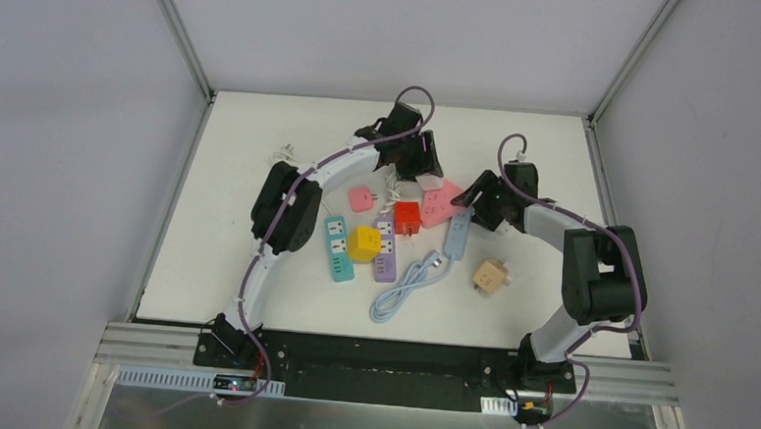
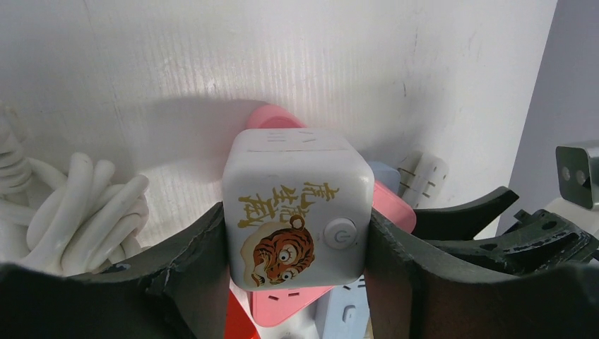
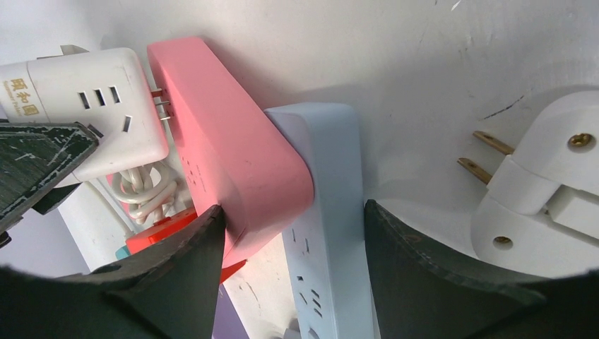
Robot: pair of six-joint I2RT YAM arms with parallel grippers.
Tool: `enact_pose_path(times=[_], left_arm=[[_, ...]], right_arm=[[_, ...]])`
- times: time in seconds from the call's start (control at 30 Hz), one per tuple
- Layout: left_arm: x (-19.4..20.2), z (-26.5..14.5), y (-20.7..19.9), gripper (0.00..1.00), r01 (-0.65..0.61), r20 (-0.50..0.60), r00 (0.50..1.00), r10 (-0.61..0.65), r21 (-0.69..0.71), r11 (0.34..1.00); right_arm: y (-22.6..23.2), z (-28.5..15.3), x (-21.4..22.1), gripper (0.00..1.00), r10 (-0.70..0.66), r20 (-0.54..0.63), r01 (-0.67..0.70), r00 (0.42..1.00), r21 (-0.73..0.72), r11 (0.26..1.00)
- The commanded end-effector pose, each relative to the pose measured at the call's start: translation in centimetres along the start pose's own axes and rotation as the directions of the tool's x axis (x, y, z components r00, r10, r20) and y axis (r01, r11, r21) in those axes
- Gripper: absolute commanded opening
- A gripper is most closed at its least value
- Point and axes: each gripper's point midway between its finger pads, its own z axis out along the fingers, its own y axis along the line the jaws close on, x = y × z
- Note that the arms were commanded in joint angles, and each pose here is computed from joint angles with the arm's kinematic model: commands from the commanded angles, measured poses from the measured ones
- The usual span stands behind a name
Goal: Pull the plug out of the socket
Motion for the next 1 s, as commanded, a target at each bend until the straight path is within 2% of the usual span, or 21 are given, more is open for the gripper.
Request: enact_pose_path(times=[0.0,0.13,0.23,0.37,0.53,0.8,0.97], left_arm=[[-0.9,-6.7,-12.6,0.00,0.067,-0.013,0.998,-0.067,0.363,0.929],[0.5,-5.8,-10.3,0.00,-0.089,0.045,0.995,0.084,0.147,0.985],[1.7,-6.2,-8.0,0.00,-0.204,0.038,0.978,0.207,-0.065,0.977],[2.6,-6.5,-7.8,0.00,-0.191,0.007,0.981,0.192,-0.043,0.981],[1.7,-7.2,-9.6,0.00,-0.084,-0.008,0.996,0.086,0.141,0.986],[-0.8,-9.1,-6.0,0.00,-0.109,0.078,0.991,0.109,-0.002,0.994],[-2.2,-11.7,-4.7,0.00,-0.130,0.137,0.981,0.136,-0.055,0.990]], right_arm=[[-8.8,0.6,3.4,0.00,0.070,-0.052,-0.047,0.996,0.349,0.936],[-8.7,0.6,3.3,0.00,0.068,-0.049,-0.047,0.997,0.348,0.936],[-8.6,0.7,3.1,0.00,0.062,-0.046,-0.042,0.997,0.349,0.936],[-8.5,0.8,3.2,0.00,0.061,-0.056,-0.038,0.997,0.344,0.938],[-8.3,0.7,3.0,0.00,0.059,-0.043,-0.041,0.997,0.337,0.941],[-7.9,0.4,2.7,0.00,0.050,-0.033,-0.037,0.998,0.319,0.947],[-7.0,0.0,2.3,0.00,0.047,-0.015,-0.041,0.999,0.285,0.958]])
